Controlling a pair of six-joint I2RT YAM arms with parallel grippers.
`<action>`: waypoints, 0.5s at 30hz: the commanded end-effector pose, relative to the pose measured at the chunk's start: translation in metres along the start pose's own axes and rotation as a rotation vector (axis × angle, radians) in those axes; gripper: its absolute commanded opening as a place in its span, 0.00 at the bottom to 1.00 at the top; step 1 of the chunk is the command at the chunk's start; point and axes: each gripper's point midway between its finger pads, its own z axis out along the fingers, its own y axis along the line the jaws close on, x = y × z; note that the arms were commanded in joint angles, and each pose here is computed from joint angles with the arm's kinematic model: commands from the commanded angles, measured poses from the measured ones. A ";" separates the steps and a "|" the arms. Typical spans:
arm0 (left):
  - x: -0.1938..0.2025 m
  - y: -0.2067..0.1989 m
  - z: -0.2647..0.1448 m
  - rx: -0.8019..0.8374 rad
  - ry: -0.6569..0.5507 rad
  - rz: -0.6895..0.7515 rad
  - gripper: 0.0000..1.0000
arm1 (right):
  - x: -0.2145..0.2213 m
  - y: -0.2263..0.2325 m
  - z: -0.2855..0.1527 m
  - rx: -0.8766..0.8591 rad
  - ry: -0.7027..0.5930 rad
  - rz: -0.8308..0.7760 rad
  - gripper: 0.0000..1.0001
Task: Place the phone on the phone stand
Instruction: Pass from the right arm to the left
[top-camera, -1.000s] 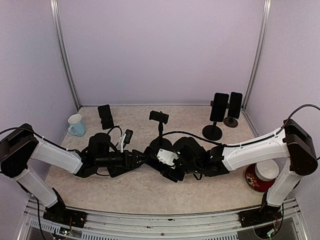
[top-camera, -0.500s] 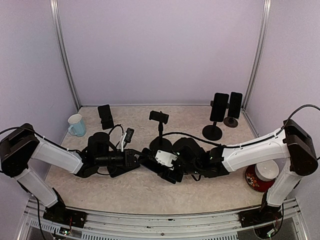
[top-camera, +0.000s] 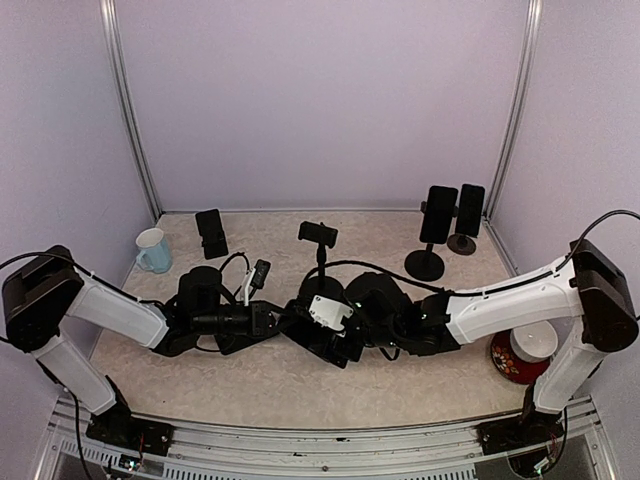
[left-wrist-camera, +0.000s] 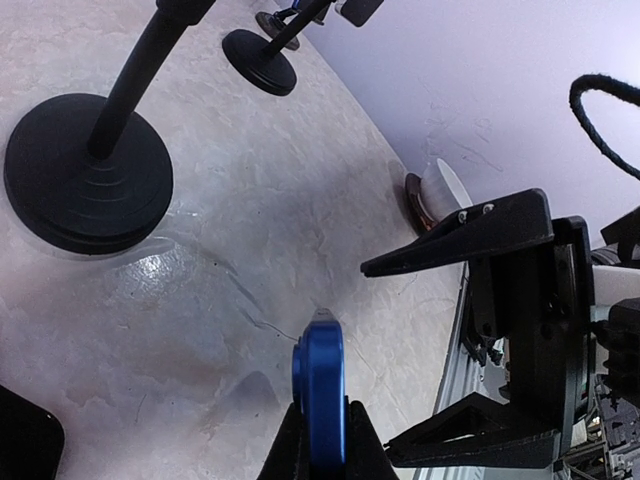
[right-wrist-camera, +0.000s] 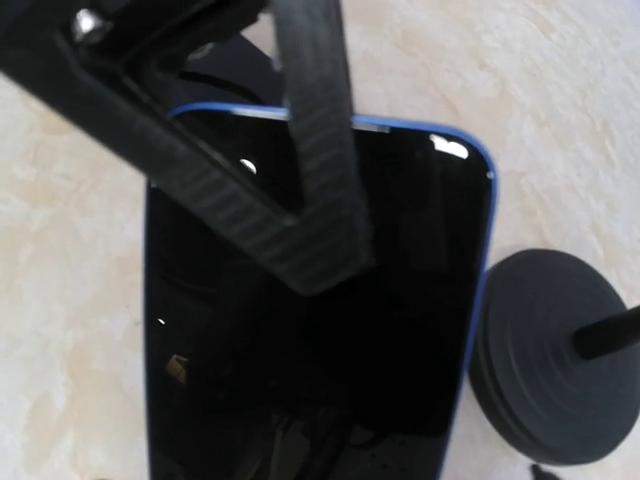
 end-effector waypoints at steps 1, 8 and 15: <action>-0.011 -0.016 0.002 0.061 -0.029 0.043 0.00 | -0.015 0.002 -0.011 -0.018 -0.050 0.005 0.93; -0.016 -0.028 -0.003 0.081 -0.024 0.122 0.00 | -0.020 0.019 -0.020 -0.153 -0.058 0.020 0.97; -0.020 -0.043 -0.012 0.109 -0.014 0.213 0.00 | -0.013 0.018 -0.028 -0.255 -0.056 0.094 0.97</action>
